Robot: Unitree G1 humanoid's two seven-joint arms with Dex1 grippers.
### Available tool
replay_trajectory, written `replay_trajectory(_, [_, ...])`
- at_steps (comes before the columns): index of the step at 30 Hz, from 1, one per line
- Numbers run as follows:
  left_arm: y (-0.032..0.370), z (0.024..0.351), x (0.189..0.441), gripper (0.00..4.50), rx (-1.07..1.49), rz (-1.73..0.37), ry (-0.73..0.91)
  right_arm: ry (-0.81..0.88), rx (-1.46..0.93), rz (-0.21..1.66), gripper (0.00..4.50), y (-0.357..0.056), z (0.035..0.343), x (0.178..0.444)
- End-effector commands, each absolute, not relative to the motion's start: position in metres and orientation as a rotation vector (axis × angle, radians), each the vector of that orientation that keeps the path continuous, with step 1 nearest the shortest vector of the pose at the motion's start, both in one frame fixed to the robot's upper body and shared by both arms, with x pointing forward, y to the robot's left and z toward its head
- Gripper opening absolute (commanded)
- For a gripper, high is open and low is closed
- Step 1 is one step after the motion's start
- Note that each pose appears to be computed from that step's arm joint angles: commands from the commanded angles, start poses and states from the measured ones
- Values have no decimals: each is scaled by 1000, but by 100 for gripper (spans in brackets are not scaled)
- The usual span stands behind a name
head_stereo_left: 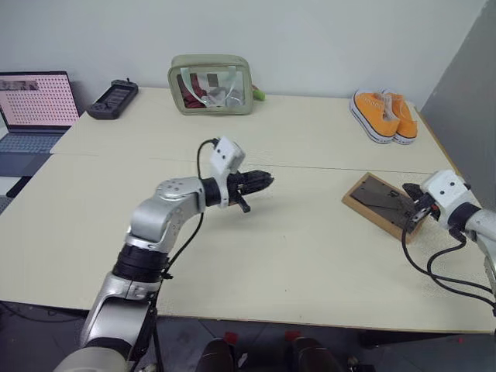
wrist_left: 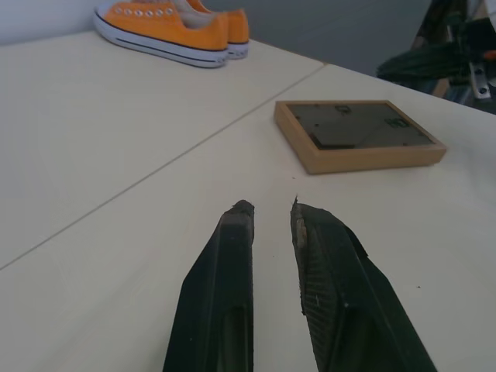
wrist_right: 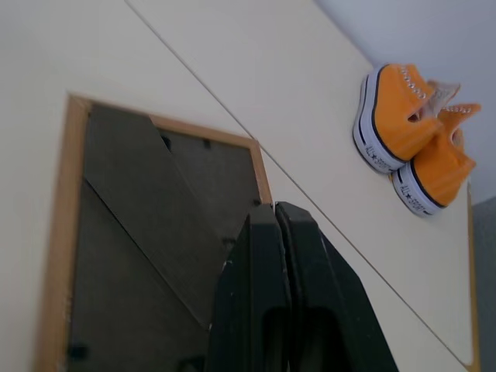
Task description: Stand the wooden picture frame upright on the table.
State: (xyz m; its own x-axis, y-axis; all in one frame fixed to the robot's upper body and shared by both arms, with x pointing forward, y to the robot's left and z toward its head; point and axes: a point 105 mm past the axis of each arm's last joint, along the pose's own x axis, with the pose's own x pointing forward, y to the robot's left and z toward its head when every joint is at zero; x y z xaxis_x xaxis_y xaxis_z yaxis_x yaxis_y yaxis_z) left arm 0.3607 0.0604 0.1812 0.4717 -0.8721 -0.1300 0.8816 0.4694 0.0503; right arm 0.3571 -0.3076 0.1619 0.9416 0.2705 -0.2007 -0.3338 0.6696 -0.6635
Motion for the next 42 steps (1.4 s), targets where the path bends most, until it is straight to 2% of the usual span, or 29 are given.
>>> replay_trajectory(1, [43, 189, 355, 89, 135, -1157, 55, 72, -863, 315, 0, -324, 170, 367])
replay_trajectory(9, [36, 189, 344, 89, 131, -1206, 55, 119, -958, 342, 0, -333, 157, 376])
replay_trajectory(19, [45, 203, 346, 89, 110, -1161, 25, 232, -1287, 393, 0, -343, 145, 375])
replay_trajectory(31, [44, 218, 344, 89, 78, -1144, -20, 290, -1461, 353, 0, -355, 141, 380])
replay_trajectory(42, [46, 219, 344, 89, 97, -1150, -16, 205, -1237, 606, 0, -311, 115, 364])
